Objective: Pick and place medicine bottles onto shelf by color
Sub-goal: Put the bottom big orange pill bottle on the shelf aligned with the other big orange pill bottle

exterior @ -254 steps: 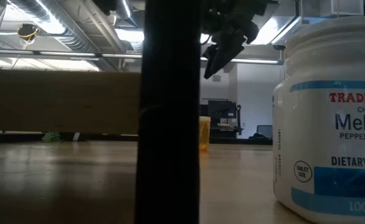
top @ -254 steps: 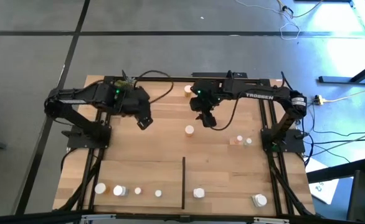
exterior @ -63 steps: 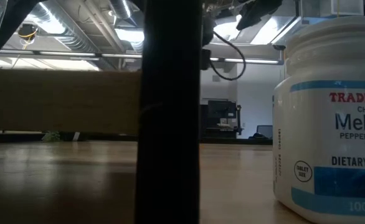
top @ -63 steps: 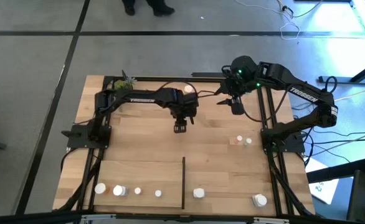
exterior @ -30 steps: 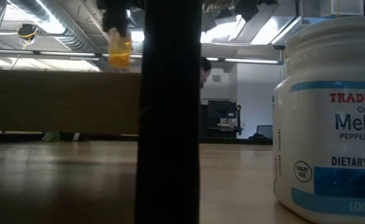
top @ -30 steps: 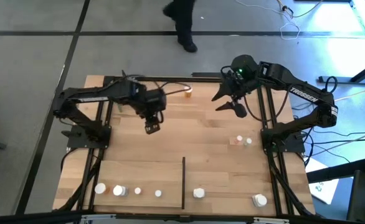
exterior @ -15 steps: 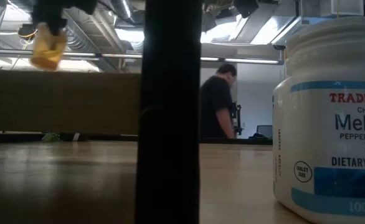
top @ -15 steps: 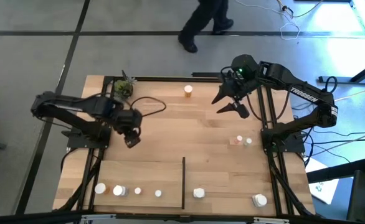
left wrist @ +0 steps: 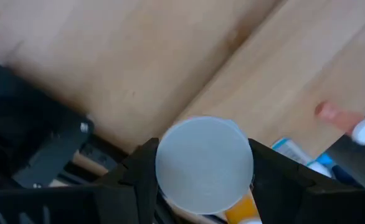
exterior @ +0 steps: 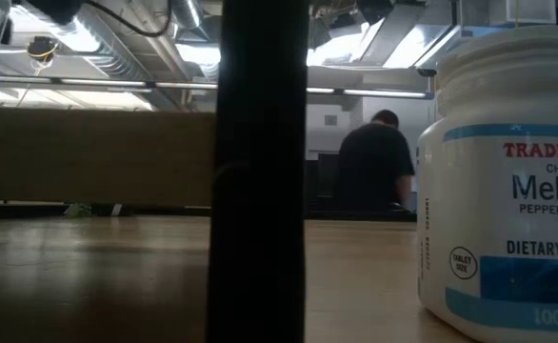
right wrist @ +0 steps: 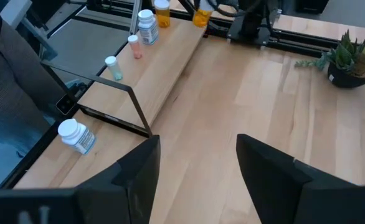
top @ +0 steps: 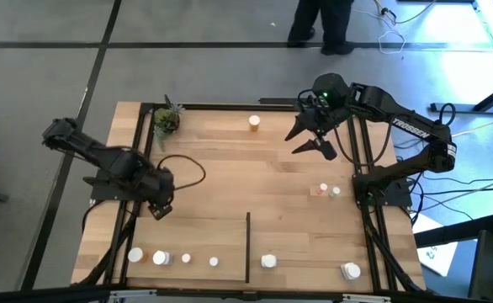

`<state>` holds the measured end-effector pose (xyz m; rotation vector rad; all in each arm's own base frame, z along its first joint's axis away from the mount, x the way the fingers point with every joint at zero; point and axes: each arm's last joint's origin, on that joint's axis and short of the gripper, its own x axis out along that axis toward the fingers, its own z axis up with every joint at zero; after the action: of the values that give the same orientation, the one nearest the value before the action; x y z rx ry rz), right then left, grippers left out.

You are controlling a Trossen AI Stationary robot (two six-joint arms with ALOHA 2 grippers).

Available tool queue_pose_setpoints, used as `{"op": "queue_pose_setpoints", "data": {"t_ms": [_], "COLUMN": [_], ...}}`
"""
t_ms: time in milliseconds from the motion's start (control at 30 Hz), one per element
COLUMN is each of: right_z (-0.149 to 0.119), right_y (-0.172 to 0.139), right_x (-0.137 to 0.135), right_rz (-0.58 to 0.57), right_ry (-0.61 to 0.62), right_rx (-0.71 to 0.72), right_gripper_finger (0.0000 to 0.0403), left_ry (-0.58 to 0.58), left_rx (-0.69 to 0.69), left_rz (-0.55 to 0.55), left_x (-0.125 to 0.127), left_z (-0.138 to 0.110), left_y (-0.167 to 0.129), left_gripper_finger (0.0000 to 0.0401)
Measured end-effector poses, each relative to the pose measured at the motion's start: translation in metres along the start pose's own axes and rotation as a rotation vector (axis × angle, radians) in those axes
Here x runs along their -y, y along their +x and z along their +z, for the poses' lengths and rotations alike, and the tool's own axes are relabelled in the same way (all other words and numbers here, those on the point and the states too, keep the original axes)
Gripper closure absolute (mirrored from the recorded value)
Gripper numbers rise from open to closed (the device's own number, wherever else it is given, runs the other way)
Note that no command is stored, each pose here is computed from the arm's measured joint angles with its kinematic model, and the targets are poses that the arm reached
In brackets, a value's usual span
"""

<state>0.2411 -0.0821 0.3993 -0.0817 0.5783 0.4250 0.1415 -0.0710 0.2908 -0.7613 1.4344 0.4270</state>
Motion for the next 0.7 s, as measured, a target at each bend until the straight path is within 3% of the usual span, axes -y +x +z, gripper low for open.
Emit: {"op": "queue_pose_setpoints", "data": {"t_ms": [267, 467, 700], "right_z": [0.001, 0.001, 0.001], "right_y": [0.0, 0.0, 0.0], "right_x": [0.0, 0.0, 0.001], "right_rz": [-0.003, -0.003, -0.004], "right_ry": [-0.004, -0.004, -0.007], "right_rx": [0.005, 0.005, 0.008], "right_gripper_finger": [0.019, 0.019, 0.019], "left_ry": [-0.054, -0.077, -0.081], "left_rx": [-0.008, 0.057, 0.029], "left_rz": [0.039, -0.005, -0.015], "left_x": [0.004, 0.011, 0.014], "left_z": [-0.026, -0.042, -0.066], "left_y": [0.016, 0.02, 0.023], "left_gripper_finger": [0.0212, 0.0214, 0.0214]}}
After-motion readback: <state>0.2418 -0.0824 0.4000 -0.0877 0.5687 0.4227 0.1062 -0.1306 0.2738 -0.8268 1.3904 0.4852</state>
